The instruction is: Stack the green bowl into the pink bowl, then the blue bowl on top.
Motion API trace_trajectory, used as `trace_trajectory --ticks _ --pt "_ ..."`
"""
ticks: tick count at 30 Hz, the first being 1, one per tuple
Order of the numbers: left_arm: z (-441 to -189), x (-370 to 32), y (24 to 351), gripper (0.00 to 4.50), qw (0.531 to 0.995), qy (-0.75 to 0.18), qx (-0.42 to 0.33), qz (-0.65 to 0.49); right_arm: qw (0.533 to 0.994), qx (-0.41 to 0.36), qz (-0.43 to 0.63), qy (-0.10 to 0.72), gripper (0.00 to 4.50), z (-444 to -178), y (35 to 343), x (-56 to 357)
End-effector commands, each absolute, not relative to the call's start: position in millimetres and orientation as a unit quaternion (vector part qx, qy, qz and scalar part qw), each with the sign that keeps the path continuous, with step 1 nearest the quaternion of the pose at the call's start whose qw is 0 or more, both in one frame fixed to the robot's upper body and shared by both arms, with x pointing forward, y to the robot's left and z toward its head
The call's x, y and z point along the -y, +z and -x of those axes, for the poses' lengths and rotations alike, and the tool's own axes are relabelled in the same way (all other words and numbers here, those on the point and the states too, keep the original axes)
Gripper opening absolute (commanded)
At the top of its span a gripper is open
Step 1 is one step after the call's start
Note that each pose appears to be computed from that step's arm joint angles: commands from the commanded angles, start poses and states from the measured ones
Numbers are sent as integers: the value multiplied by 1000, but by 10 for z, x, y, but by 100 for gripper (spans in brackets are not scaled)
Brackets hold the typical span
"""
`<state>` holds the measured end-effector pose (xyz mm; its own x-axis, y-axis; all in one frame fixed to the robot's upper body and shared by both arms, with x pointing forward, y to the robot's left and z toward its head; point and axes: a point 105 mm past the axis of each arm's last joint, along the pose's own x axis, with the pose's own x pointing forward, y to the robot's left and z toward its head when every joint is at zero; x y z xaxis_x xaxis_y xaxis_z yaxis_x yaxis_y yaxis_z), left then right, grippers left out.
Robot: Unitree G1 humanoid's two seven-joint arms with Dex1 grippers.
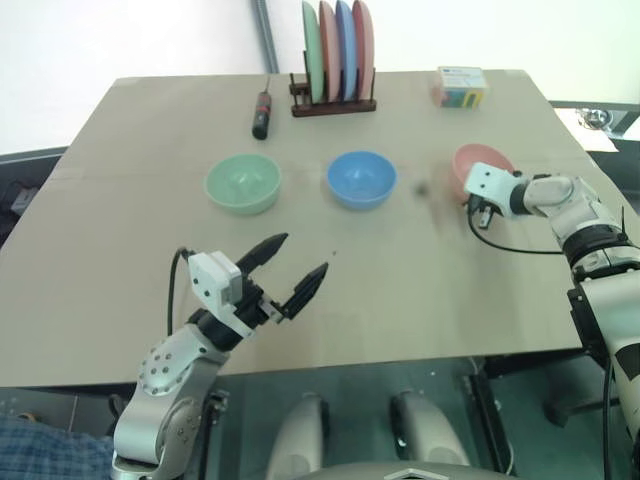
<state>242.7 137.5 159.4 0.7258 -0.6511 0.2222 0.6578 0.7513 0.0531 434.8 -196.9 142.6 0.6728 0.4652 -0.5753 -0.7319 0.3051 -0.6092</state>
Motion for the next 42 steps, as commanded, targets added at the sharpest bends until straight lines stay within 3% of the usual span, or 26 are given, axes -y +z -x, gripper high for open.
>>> trace_trajectory --ticks 1,5,11,17,20,28,31,35,38,42 --pt "-2390 -1392 1636 450 927 -353 126 4 762 -69 430 479 7 -4180 1736 1676" --pt "-2400 -1436 1599 450 930 -347 121 1 688 -43 429 583 7 -3792 1819 1452" --pt "-2422 -1452 1558 450 931 -346 118 0 582 -47 427 691 7 -2926 1763 1115" --pt "-2467 -1432 1549 450 927 -355 116 -2 543 6 497 677 7 -2722 1721 793" --pt "-2477 -1437 1545 450 927 -356 116 -3 549 26 513 660 105 -2759 1739 715" --pt "-2470 -1427 1538 450 926 -361 113 -3 568 26 537 623 437 -2935 1768 727" --pt "-2464 -1434 1536 450 926 -362 111 -5 574 18 519 633 448 -2876 1793 761" --pt "-2463 -1455 1551 450 926 -360 112 -7 622 1 439 649 448 -2810 1940 842" --pt "-2507 -1508 1579 450 931 -346 111 -19 687 -16 352 635 448 -2872 2133 1012" --pt "-2754 -1722 1660 450 953 -282 97 -59 757 -12 234 611 448 -2942 2355 1234"
